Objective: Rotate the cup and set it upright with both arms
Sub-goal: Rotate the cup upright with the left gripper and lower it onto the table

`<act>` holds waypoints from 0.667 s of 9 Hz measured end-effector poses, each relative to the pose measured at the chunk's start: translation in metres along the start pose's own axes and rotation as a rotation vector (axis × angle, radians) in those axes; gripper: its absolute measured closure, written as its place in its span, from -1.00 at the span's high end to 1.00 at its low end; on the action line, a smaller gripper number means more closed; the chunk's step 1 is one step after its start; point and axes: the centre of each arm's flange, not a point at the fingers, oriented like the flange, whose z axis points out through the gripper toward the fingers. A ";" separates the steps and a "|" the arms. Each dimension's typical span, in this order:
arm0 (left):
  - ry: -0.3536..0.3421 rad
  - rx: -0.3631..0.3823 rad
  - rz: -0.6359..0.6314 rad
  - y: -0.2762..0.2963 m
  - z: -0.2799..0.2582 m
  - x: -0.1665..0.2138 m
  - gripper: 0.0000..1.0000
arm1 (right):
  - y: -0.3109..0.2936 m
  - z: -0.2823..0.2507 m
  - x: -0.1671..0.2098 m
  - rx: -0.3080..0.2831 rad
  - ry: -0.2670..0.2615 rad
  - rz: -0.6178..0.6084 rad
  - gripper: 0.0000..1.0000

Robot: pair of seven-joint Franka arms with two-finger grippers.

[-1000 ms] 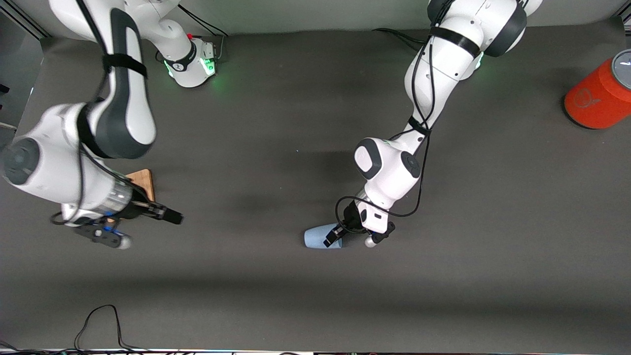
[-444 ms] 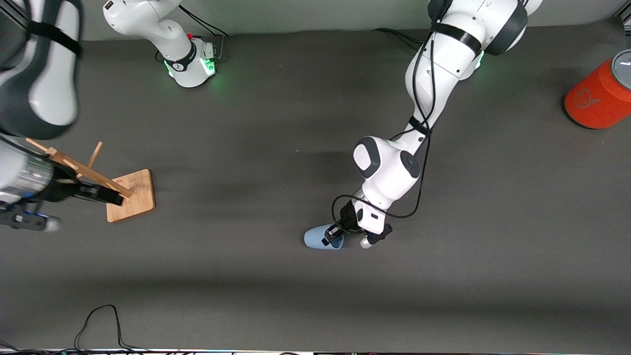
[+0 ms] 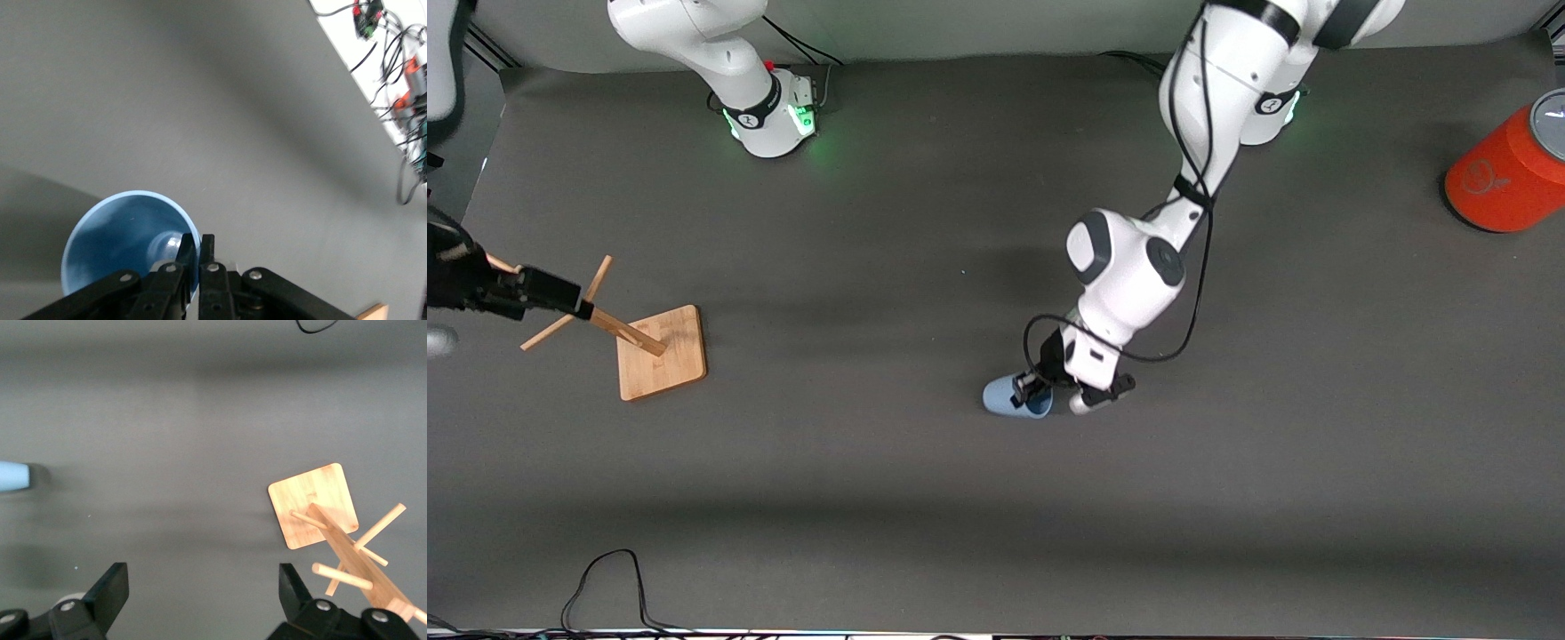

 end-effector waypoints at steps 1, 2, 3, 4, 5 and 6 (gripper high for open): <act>0.031 0.042 0.041 -0.005 -0.008 -0.014 -0.88 | 0.001 -0.003 -0.005 0.016 -0.003 -0.007 1.00; 0.071 0.066 0.064 -0.004 -0.020 -0.019 -0.88 | -0.001 0.000 -0.008 0.027 -0.012 -0.015 1.00; 0.103 0.075 0.066 0.001 -0.032 -0.022 -0.88 | -0.004 0.007 -0.009 0.033 -0.026 -0.024 1.00; 0.120 0.073 0.056 0.005 -0.041 -0.019 -0.88 | -0.009 0.019 -0.008 0.033 -0.030 -0.033 1.00; 0.132 0.062 0.046 0.009 -0.050 -0.012 -0.88 | -0.015 0.038 -0.007 0.022 -0.017 -0.043 1.00; 0.146 0.047 0.037 0.014 -0.060 -0.004 -0.88 | -0.020 0.058 -0.011 0.012 -0.010 -0.027 1.00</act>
